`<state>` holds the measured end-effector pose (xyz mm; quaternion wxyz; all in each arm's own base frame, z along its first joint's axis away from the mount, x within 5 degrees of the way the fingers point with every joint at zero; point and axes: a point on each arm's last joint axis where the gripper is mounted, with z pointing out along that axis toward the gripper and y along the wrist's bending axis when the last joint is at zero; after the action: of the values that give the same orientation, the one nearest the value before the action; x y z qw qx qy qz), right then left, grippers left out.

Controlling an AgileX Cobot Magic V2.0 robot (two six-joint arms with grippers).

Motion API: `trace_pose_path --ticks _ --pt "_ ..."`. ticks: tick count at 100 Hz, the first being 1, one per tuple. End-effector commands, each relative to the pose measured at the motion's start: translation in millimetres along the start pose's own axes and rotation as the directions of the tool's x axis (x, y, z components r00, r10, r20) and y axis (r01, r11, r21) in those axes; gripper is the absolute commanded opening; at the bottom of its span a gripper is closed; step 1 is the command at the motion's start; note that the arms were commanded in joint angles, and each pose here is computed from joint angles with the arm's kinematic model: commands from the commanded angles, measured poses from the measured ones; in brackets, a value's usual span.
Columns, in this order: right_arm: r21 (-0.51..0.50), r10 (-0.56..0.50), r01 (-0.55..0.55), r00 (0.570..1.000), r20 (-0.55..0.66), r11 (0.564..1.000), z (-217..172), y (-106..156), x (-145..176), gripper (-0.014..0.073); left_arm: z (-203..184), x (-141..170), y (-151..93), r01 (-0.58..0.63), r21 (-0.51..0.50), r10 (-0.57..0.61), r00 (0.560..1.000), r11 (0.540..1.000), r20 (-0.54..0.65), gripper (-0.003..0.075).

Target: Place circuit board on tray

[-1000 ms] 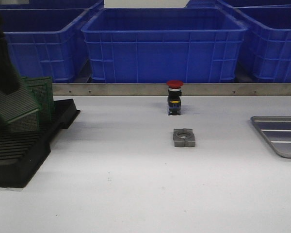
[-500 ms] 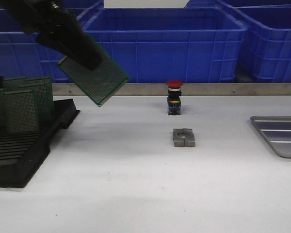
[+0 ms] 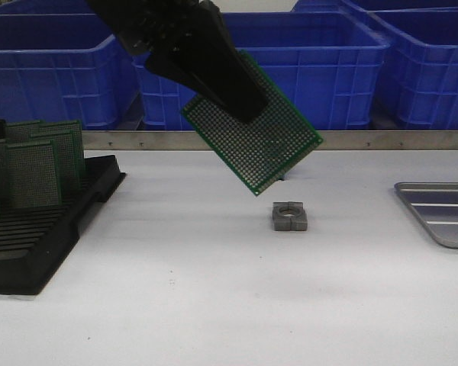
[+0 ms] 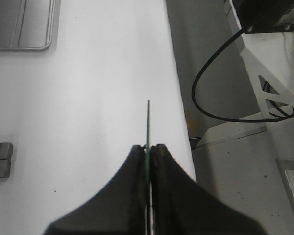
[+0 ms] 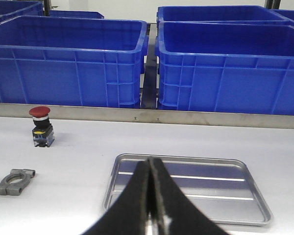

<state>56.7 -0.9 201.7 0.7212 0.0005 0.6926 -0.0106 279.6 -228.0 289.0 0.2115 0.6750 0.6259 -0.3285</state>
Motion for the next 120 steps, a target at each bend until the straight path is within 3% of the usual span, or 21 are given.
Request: trace_pose_path --ticks 1,16,35,64,76,88,95,100,110,120 --pt "-0.001 0.014 -0.014 0.995 0.096 1.0 -4 0 -19 -0.0062 -14 -23 -11 -0.026 -0.023 0.028 0.996 0.999 0.089 -0.002" --pt "0.009 0.016 -0.015 0.998 -0.064 1.0 -5 -1 -38 -0.0062 -14 -23 -11 -0.026 -0.023 0.028 0.996 0.999 0.089 -0.002" --pt "0.02 0.019 -0.015 0.963 -0.268 1.0 6 -3 -64 -0.0062 -14 -23 -11 -0.026 -0.023 0.028 0.996 0.999 0.089 -0.002" --pt "0.027 0.077 -0.075 0.814 -0.575 0.997 50 0 -87 -0.0047 -14 -23 -11 -0.026 -0.023 0.028 0.996 0.999 0.089 -0.002" --pt "0.026 0.149 -0.17 0.766 -0.625 0.985 73 6 -93 0.0096 -14 -23 -11 -0.026 -0.023 0.028 0.996 0.999 0.089 -0.002" --pt "-0.02 0.183 -0.262 0.727 -0.662 0.965 93 15 -97 0.0411 -14 -23 -11 -0.026 -0.023 0.028 0.996 0.999 0.089 -0.002" --pt "-0.074 0.174 -0.302 0.715 -0.677 0.951 103 22 -99 0.0548 -14 -23 -11 -0.026 -0.023 0.028 0.996 0.999 0.089 -0.002" --pt "-0.143 0.122 -0.296 0.72 -0.684 0.945 110 26 -98 0.0587 -14 -23 -11 -0.026 -0.023 0.028 0.996 0.999 0.089 -0.002" --pt "-0.303 0.001 -0.281 0.735 -0.678 0.911 123 36 -96 0.0573 -14 -23 -11 -0.026 -0.023 0.028 0.996 0.999 0.089 -0.002" --pt "-0.508 -0.139 -0.249 0.781 -0.609 0.825 130 52 -96 0.0566 -14 -23 -11 -0.026 -0.023 0.028 0.996 0.999 0.089 -0.002"
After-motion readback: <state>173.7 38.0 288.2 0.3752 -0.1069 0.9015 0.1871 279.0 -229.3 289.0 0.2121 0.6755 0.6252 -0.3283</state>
